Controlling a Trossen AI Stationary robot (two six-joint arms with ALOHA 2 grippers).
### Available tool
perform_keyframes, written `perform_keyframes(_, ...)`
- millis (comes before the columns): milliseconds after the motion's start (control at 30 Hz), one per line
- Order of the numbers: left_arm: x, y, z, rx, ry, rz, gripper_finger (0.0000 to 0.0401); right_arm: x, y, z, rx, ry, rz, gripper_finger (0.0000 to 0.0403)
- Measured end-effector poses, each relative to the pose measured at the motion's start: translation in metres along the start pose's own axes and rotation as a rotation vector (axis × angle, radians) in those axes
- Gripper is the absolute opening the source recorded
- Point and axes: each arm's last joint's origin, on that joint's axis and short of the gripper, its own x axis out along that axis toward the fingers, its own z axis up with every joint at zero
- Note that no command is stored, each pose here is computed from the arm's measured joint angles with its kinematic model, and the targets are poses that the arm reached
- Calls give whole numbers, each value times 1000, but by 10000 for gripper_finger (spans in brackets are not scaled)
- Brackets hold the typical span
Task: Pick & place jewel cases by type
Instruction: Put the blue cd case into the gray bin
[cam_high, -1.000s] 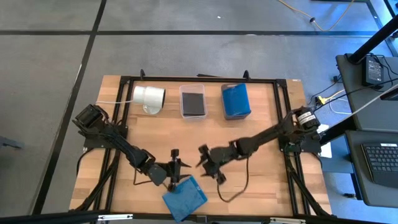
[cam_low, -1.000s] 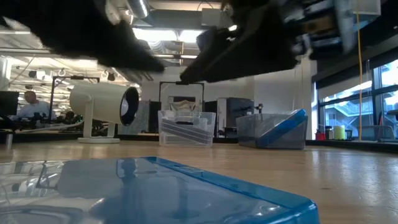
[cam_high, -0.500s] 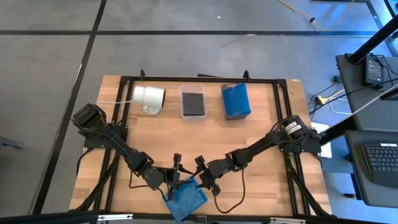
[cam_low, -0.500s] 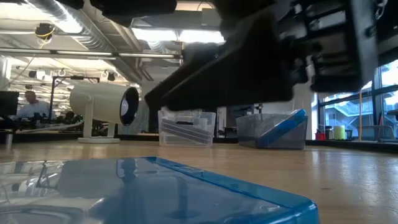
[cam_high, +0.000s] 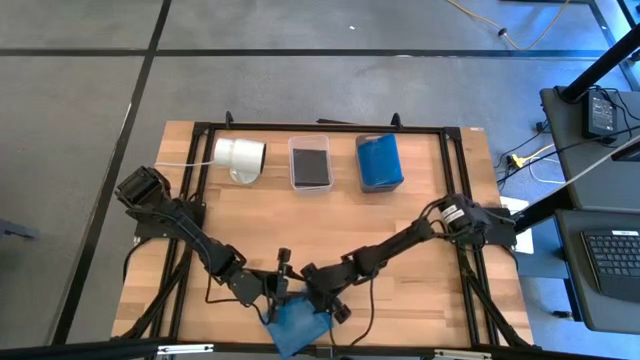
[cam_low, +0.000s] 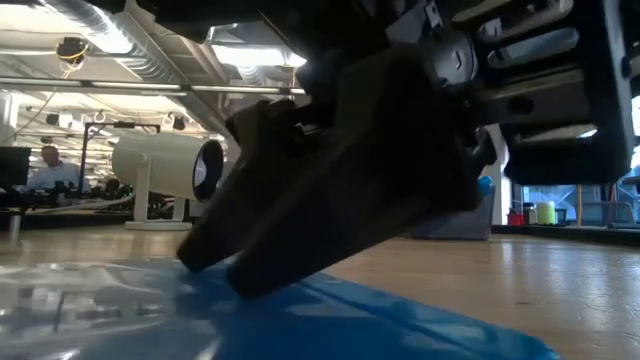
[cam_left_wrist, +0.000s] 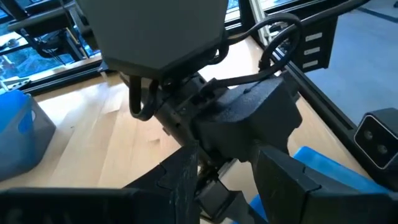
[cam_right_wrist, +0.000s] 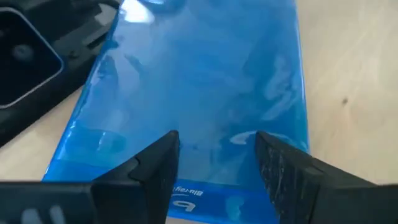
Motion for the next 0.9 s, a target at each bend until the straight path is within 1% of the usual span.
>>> perform_keyframes(100,0,0,0,0,1,3,143,-6,-4,0,13,78,-33,216)
perform_keyframes(233,0,0,0,1,3,26,143,-12,-10,-10,22,201,-94,216)
perform_keyframes(333,-1,1,-1,8,8,59,143,-16,-15,-16,56,274,-121,216)
perform_keyframes(467,0,0,-1,4,4,66,143,-19,-24,-21,125,310,-157,216)
perform_keyframes(533,0,2,-2,1,12,93,143,-21,-29,-23,155,321,-177,216)
perform_keyframes(800,-1,4,-6,-126,34,170,144,-30,-40,-27,285,349,-214,216)
perform_keyframes(900,-1,5,-8,-164,43,211,143,-32,-42,-28,325,363,-256,216)
